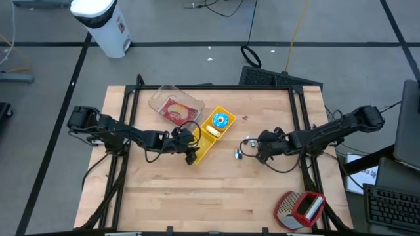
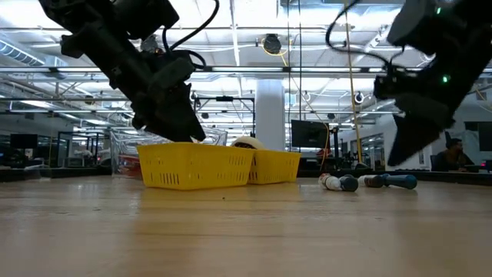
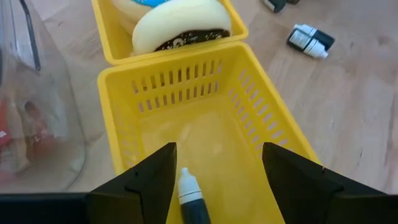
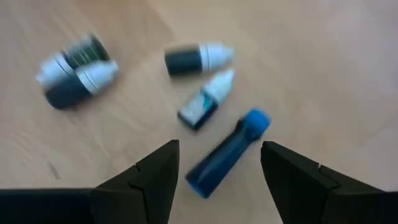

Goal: Pick & Place Food Item
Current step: Put the blue food coloring bottle into the bottom yellow bin

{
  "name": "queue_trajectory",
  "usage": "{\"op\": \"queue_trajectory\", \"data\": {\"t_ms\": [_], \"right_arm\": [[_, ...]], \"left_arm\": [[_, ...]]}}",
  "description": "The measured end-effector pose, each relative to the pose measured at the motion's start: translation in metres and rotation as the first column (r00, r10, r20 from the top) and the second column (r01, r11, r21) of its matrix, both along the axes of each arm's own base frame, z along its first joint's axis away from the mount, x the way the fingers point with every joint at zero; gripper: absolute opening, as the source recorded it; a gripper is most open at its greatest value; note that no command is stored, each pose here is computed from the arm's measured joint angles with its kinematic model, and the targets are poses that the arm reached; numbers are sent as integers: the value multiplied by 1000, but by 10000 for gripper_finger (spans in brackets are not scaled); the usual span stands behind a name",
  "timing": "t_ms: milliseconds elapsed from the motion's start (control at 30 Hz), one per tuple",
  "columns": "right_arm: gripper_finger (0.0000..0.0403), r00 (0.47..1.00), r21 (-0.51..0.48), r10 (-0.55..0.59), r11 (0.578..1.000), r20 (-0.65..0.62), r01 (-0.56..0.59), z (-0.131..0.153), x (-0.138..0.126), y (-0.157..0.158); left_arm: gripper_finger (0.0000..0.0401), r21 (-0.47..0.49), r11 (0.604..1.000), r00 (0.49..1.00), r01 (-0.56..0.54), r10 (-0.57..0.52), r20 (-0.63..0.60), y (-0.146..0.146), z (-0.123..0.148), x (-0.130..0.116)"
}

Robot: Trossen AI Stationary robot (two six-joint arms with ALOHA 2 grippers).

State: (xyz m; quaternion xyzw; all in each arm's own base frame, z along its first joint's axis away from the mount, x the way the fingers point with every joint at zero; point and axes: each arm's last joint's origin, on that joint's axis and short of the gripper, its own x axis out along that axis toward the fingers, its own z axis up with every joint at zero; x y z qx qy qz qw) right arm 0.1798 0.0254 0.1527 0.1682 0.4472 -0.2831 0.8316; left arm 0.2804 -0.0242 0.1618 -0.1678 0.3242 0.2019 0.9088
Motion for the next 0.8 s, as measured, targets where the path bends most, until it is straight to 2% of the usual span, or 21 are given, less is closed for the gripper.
{"op": "queue_trajectory", "data": {"t_ms": [167, 300, 433, 567, 800], "right_arm": [[204, 997, 70, -30, 997, -75, 35, -22, -7, -5], [198, 995, 63, -41, 997, -93, 47, -27, -7, -9], [183, 995, 46, 6, 999, -99, -2, -27, -6, -10], [145, 994, 31, 43, 999, -104, -40, -27, -5, -9], [42, 987, -2, 108, 994, -115, -109, -27, -3, -11]], "left_arm": [[238, 1, 1000, 1000, 3, -3, 12, 0, 1, 1], [241, 19, 1000, 1000, 22, -22, 8, 0, 1, 1], [241, 20, 1000, 1000, 23, -24, 20, 0, 2, 2], [241, 20, 1000, 1000, 22, -23, 21, 0, 2, 2], [241, 18, 1000, 1000, 18, -18, 25, 0, 2, 2]]}}
